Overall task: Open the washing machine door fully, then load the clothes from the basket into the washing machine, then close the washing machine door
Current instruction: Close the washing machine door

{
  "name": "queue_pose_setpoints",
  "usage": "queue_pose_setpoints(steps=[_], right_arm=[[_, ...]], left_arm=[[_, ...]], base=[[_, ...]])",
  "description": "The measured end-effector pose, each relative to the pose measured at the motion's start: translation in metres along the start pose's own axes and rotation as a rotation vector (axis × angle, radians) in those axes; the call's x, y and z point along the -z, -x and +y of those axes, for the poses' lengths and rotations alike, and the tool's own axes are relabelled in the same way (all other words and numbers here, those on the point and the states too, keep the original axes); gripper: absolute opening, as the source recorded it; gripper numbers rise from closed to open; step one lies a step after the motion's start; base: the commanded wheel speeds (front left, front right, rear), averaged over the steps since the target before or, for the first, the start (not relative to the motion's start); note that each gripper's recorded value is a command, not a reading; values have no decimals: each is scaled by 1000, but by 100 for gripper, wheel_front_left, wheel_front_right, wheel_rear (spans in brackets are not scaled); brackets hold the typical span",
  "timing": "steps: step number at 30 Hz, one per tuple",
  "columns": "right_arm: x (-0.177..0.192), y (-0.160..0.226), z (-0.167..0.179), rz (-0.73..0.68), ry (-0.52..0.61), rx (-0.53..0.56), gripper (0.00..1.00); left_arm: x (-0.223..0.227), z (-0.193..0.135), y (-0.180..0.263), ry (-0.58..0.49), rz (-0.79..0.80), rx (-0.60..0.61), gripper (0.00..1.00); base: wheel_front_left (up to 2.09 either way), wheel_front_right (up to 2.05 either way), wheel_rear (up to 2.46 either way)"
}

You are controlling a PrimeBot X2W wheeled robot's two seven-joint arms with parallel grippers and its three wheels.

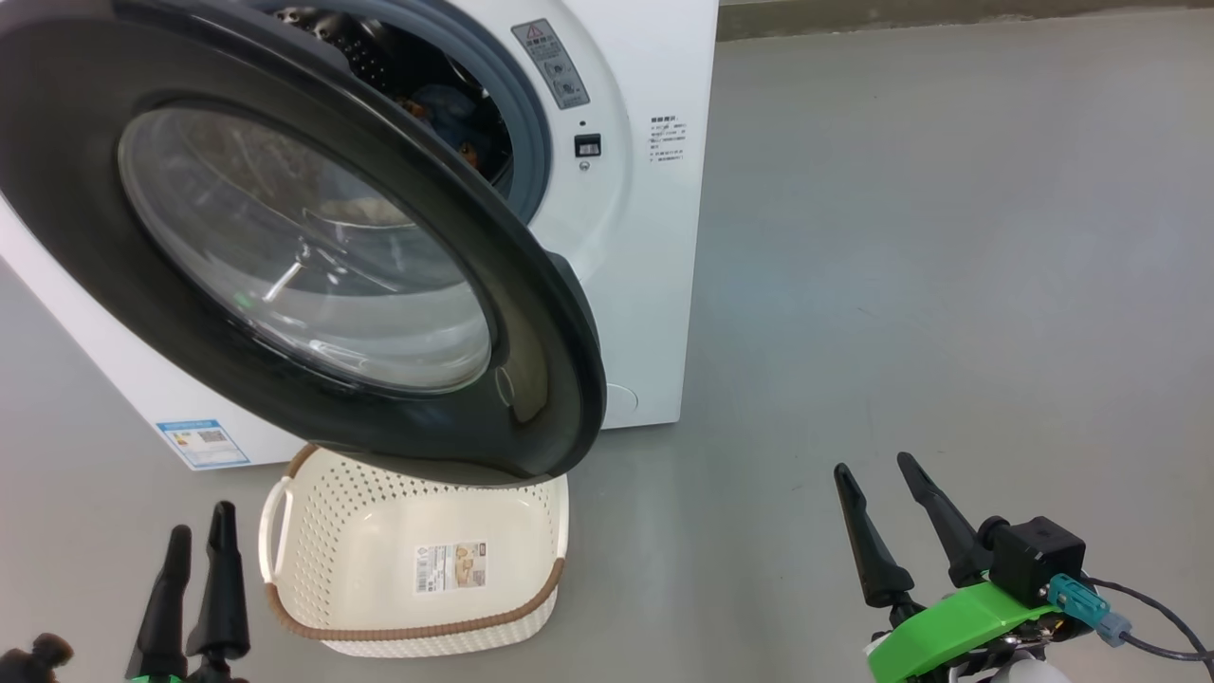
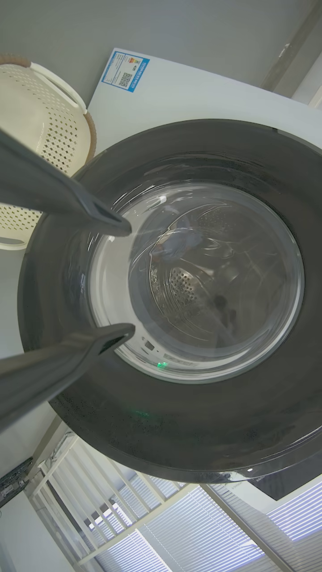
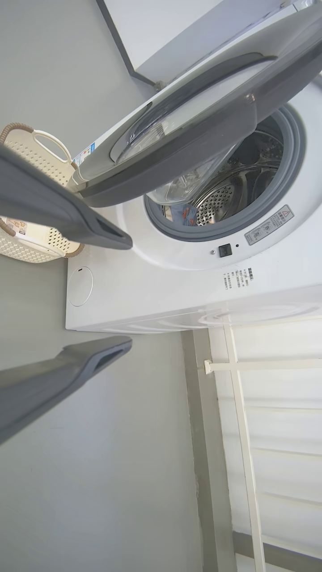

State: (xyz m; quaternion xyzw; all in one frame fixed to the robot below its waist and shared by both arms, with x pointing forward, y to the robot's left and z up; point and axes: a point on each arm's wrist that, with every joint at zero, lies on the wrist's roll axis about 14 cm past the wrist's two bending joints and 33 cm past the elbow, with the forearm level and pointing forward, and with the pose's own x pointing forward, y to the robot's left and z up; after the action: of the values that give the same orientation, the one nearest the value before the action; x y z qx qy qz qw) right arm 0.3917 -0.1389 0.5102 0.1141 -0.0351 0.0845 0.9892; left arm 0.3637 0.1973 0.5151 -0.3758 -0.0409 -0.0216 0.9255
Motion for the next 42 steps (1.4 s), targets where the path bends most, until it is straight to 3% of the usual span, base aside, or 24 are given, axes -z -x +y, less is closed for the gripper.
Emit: queue_pose_setpoints(steps=[9, 16, 30, 42], right_arm=[[-1, 0, 0, -2, 0, 1, 100], [0, 0, -3, -2, 0, 7, 100], [-3, 2, -5, -9, 1, 14, 100], [-3, 1, -3, -10, 2, 9, 100]], left_arm=[[-25, 9, -3, -416, -63, -2, 100], [-24, 2, -4, -619, -69, 3, 100], [13, 25, 20, -642, 44, -75, 100], [14, 36, 25, -659, 63, -105, 100]], base=[[0, 0, 0], [0, 0, 0], [0, 0, 0], [0, 0, 0]])
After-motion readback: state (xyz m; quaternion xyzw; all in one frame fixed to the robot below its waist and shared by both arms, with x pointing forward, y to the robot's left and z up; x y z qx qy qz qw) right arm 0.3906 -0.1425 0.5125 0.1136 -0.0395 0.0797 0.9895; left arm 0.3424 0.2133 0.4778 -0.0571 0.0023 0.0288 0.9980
